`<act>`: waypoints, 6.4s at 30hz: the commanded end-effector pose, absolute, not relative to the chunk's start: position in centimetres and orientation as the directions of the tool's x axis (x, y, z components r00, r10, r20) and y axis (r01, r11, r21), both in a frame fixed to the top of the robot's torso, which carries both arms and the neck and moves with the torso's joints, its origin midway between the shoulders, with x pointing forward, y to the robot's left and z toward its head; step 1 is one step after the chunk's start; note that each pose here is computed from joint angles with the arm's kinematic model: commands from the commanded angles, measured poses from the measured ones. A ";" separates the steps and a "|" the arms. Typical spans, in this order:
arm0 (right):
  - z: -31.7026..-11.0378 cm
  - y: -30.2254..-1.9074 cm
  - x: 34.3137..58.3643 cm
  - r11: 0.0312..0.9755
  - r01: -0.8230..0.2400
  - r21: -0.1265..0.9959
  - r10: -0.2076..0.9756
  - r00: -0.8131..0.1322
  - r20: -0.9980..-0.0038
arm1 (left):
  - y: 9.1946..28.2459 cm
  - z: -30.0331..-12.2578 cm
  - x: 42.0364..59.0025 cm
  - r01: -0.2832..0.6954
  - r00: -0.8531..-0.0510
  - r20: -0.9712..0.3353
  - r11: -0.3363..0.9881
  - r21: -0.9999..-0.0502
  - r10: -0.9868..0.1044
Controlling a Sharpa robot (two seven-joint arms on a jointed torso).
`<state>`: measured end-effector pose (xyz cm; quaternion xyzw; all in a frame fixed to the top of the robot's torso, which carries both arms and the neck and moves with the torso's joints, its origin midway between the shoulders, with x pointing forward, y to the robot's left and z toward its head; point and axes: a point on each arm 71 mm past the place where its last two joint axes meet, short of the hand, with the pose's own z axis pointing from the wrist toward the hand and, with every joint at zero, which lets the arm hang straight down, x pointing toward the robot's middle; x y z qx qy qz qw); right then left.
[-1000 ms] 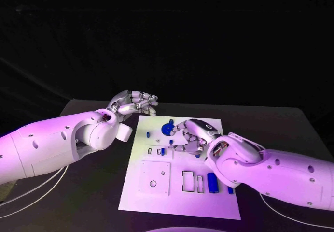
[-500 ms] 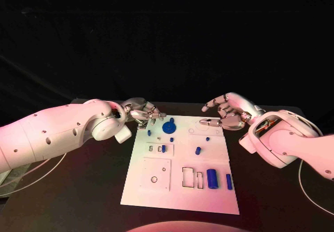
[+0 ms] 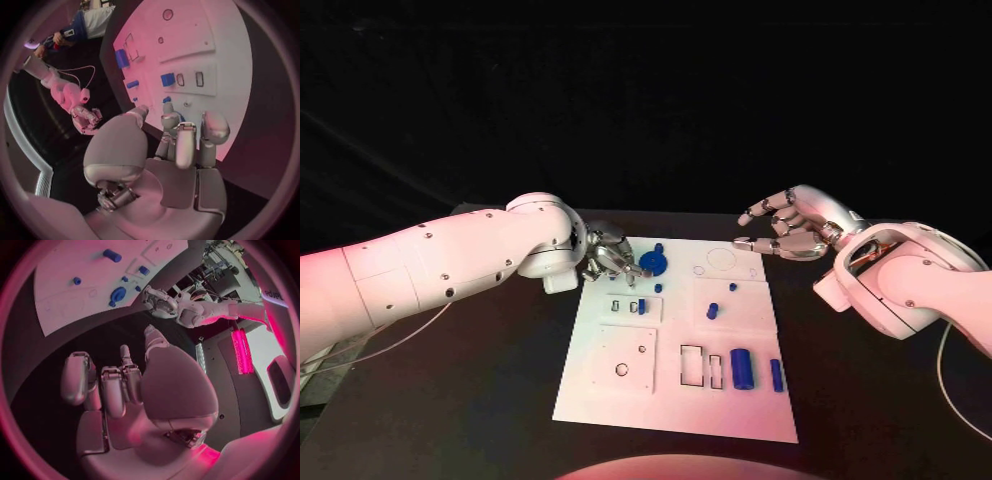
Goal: Assemble the parts on the task board
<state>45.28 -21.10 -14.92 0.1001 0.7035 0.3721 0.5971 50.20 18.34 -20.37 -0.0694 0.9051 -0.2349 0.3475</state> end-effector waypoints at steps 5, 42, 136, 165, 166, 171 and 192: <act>-15.2 -20.9 45.5 0.707 -0.281 0.648 0.580 -0.293 -0.760 | 17.6 -20.6 50.4 0.095 -0.765 -0.631 0.945 -0.312 -0.131; -15.3 -20.4 45.8 0.710 -0.274 0.649 0.584 -0.286 -0.760 | 14.9 -22.1 50.1 0.143 -0.818 -0.574 0.951 -0.273 -0.042; -16.1 -20.6 46.2 0.723 -0.259 0.640 0.573 -0.290 -0.766 | 17.9 -22.5 47.5 0.030 -0.663 -0.687 0.906 -0.422 -0.298; -16.5 -20.8 46.1 0.727 -0.250 0.640 0.573 -0.295 -0.765 | 17.3 -24.2 46.2 0.070 -0.668 -0.709 0.930 -0.361 -0.225; -16.5 -20.8 46.1 0.727 -0.249 0.640 0.572 -0.295 -0.765 | 17.3 -24.2 46.2 0.071 -0.669 -0.709 0.931 -0.359 -0.223; -16.5 -20.7 46.1 0.728 -0.246 0.639 0.571 -0.298 -0.765 | 17.4 -24.3 46.2 0.071 -0.675 -0.706 0.933 -0.352 -0.215; -16.7 -20.7 46.1 0.732 -0.239 0.638 0.566 -0.307 -0.765 | 17.1 -24.8 46.3 0.087 -0.699 -0.694 0.942 -0.323 -0.173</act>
